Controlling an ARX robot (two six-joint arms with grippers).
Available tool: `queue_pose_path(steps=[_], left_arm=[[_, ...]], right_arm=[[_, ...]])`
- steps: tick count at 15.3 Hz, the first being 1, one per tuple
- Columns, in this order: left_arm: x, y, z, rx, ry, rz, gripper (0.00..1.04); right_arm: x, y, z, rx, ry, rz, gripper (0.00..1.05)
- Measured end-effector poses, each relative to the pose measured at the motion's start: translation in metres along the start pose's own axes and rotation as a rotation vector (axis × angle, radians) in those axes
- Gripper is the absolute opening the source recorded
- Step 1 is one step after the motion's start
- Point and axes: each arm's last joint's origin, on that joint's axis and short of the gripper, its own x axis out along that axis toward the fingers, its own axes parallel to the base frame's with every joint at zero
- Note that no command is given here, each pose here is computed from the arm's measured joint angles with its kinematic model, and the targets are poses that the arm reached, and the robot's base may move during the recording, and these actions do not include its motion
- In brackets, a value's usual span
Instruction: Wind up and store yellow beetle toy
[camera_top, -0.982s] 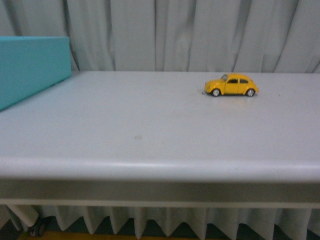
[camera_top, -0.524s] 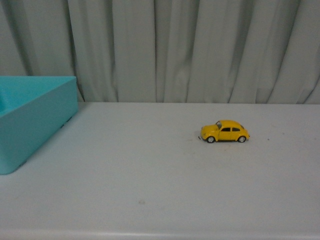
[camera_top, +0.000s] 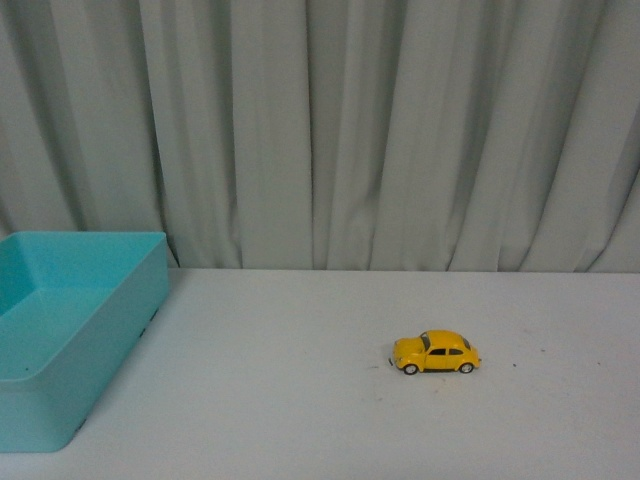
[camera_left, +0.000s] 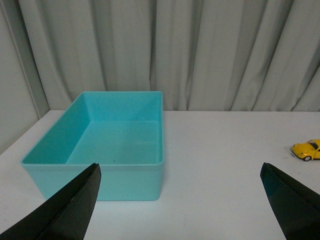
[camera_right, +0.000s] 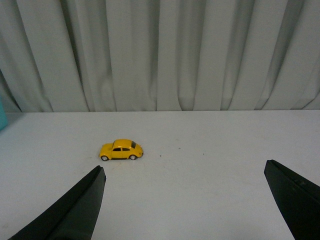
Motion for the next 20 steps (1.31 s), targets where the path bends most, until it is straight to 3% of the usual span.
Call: queue_pose_path(steps=[20], left_arm=[[0.0000,0.0000,-0.0002,0.000,0.002,0.000,0.98]], right_arm=[[0.0000,0.0000,-0.0001,0.000,0.002,0.000,0.98]])
